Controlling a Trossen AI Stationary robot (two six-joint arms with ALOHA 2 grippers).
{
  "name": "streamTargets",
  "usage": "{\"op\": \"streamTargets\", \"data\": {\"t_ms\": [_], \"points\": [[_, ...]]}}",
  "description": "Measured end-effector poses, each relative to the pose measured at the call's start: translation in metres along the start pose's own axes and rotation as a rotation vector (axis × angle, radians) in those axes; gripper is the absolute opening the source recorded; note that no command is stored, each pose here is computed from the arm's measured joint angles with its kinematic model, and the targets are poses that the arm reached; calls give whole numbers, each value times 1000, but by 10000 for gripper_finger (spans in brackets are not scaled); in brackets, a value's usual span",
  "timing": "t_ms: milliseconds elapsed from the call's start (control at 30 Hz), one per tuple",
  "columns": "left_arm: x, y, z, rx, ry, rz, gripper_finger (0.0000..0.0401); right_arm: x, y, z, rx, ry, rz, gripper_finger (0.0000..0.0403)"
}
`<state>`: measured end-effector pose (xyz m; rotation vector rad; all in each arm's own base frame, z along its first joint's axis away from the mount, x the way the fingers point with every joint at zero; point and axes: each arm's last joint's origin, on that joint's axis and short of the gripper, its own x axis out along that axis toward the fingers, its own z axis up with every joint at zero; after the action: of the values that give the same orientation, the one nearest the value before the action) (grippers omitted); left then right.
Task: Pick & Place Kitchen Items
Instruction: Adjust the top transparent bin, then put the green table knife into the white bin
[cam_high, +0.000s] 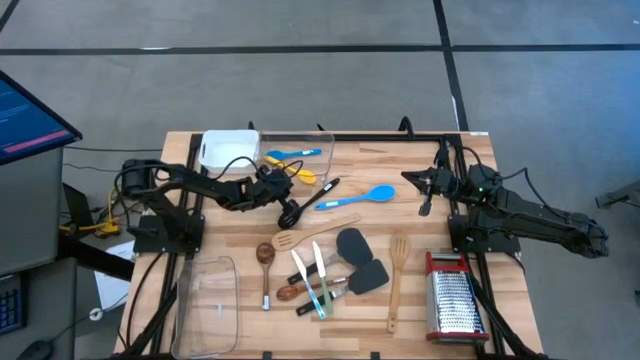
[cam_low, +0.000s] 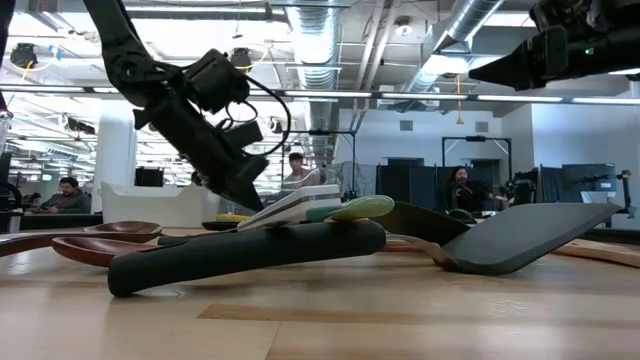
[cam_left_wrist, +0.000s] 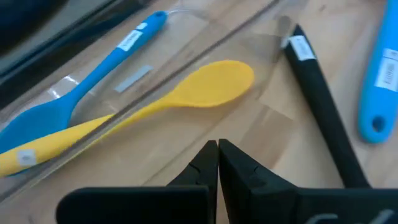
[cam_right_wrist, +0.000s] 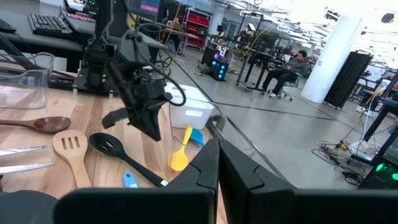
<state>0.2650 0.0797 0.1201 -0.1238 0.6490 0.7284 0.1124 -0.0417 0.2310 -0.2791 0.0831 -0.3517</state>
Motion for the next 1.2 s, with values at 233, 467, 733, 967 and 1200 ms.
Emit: {"op": "streamTargets", "data": {"t_ms": [233, 467, 733, 967, 1200], "points": [[2, 4, 10, -58, -80, -10, 1, 0, -3, -1, 1, 8, -24, 1], [3, 2, 15, -84, -132, -75, 1, 0, -5, -2, 1, 13, -40, 1], [20, 2, 12, -117, -184, -71, 1, 0, -5, -2, 1, 14, -40, 1], [33, -5, 16, -135, -231, -88, 1, 0, -5, -2, 1, 14, -40, 1], [46, -13, 26, -86, -250, -87, 1, 0, -5, -2, 2, 14, -40, 1]]}}
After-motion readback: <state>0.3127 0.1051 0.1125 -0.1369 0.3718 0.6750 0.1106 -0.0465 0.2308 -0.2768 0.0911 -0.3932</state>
